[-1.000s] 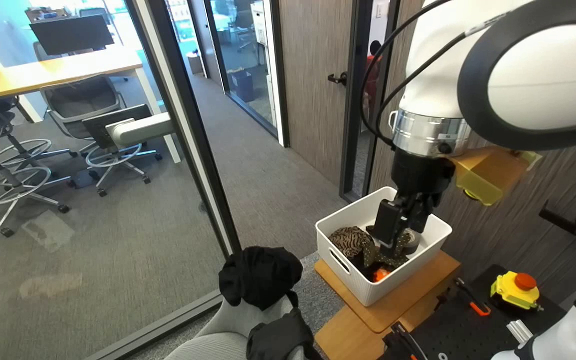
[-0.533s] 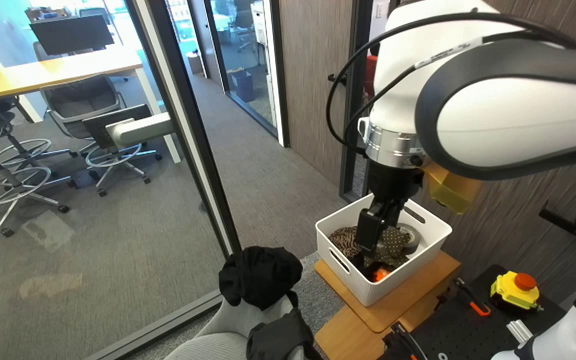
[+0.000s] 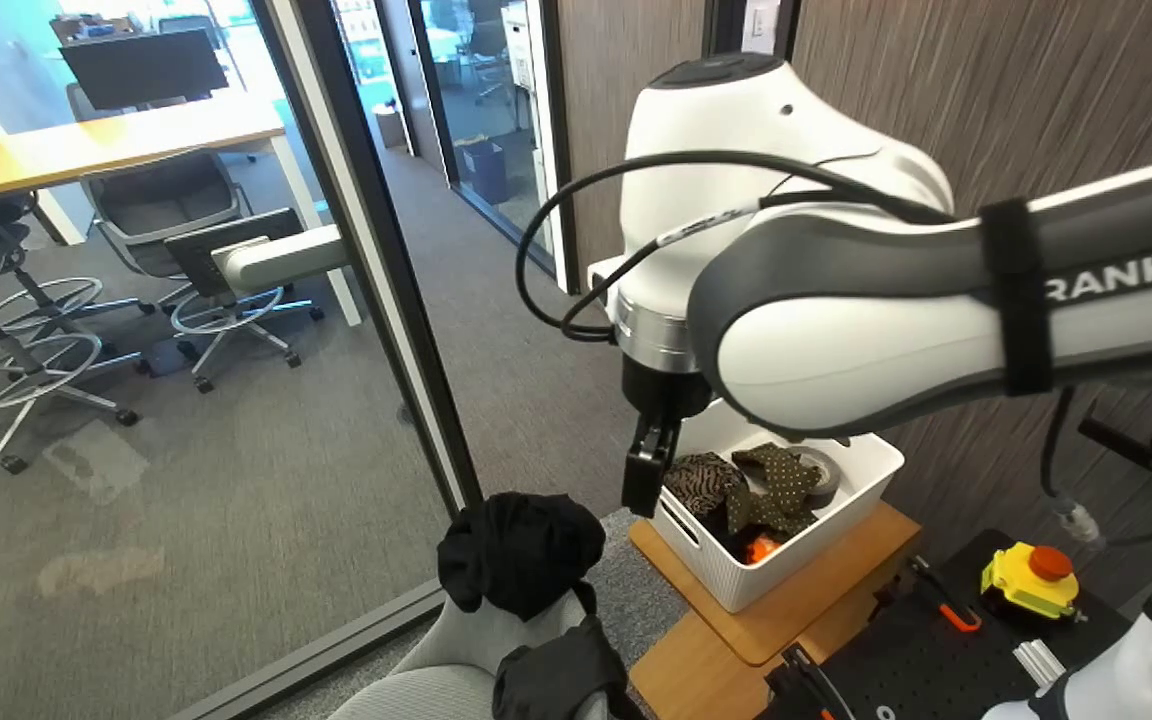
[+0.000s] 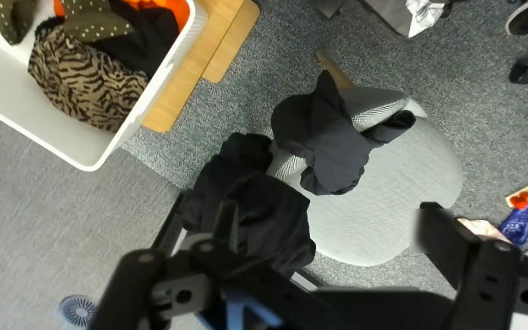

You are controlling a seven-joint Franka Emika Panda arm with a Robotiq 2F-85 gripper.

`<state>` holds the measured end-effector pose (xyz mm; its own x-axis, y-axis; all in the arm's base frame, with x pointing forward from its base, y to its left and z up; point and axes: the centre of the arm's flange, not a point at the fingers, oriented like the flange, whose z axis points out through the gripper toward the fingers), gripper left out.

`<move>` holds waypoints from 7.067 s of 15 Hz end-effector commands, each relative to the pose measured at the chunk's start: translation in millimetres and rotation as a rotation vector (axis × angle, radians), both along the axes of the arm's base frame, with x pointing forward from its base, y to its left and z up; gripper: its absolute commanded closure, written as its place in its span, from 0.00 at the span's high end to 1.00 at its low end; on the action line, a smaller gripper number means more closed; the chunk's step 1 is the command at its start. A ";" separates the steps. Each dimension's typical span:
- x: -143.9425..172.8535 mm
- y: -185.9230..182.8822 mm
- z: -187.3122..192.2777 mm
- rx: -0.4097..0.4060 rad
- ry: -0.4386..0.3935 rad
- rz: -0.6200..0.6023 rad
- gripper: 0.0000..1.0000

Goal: Remove the black clothing from the backrest of the grey chair and put it inside the white storage bin

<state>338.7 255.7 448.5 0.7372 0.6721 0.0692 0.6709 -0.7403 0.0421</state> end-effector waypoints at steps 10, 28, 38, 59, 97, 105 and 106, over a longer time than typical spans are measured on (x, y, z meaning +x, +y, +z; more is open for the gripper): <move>85.9 80.0 -121.6 0.049 -0.065 0.351 1.00; 149.8 146.9 -254.5 -0.037 -0.010 0.526 1.00; 147.8 137.4 -313.5 -0.120 0.031 0.535 1.00; 151.5 112.9 -315.9 -0.216 0.033 0.468 0.07; 19.2 -373.3 57.7 -0.389 -0.230 -0.740 0.11; 34.2 -383.6 -57.7 -0.305 -0.132 -0.810 0.11; 38.9 -383.4 -67.5 -0.302 -0.129 -0.806 0.11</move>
<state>359.2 -124.1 406.1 0.9970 -0.0369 0.0674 -0.0592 -0.9281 0.3676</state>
